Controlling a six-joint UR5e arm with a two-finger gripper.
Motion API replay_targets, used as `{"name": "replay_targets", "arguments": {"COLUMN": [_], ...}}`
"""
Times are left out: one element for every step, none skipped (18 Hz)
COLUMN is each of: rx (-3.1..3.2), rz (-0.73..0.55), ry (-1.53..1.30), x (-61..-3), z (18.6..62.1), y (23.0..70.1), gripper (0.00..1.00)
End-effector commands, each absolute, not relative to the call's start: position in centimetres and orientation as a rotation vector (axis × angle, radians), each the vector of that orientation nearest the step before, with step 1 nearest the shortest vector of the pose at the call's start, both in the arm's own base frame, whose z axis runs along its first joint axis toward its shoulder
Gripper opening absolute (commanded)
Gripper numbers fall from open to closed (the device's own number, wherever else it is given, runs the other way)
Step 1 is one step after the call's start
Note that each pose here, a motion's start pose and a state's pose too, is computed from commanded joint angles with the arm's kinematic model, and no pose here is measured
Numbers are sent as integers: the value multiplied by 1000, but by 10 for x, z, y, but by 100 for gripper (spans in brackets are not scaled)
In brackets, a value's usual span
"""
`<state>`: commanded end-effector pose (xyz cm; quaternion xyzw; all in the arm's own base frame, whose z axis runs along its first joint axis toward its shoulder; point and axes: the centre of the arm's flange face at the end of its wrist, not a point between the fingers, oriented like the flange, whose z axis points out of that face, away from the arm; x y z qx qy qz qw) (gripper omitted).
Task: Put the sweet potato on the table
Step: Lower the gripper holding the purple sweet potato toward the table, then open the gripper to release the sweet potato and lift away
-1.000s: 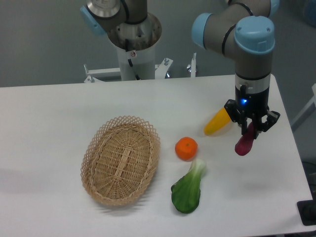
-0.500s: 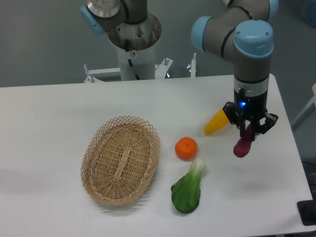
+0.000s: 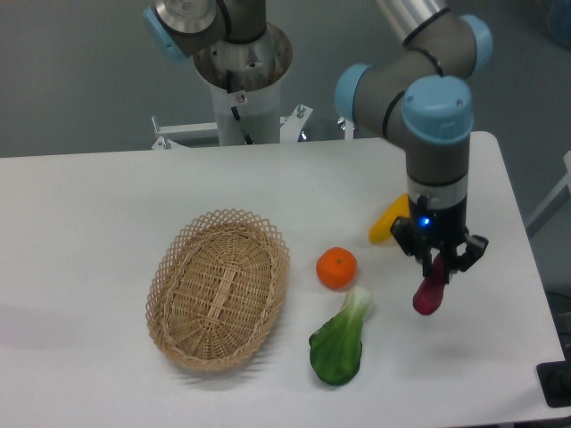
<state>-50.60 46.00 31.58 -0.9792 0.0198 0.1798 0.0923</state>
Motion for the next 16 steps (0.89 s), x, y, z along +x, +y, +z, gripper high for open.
{"name": "replay_targets", "arguments": {"rx": [-2912,-2920,-2941,-2965,-2983,-2996,-2996,-2997,-3003,-3010,-3019,-3027,-3026,-3027,-3028,-3026], "rz": [546,559,576,597,603,593,594,592,583,572,557,544,546,544,542,546], "ry": [66,71,66,63,68,72,75,75,78,79,81,82,82,82,82,82], "x": [-506,-507,-511,-514,-517,-518,-521,-522,-522,-522,-521,-518,-517,-517,-516,-516], "z": [305,292,279,268,261,250,242,235,228,222,215,210,212,212,211,213], "y": [466,470,471,470,470,470,472,473,473,472,472,470,469,469,469,469], "gripper": [18,18,18,18,18,18,18,18,18,18,18,18,19,20,21,26]}}
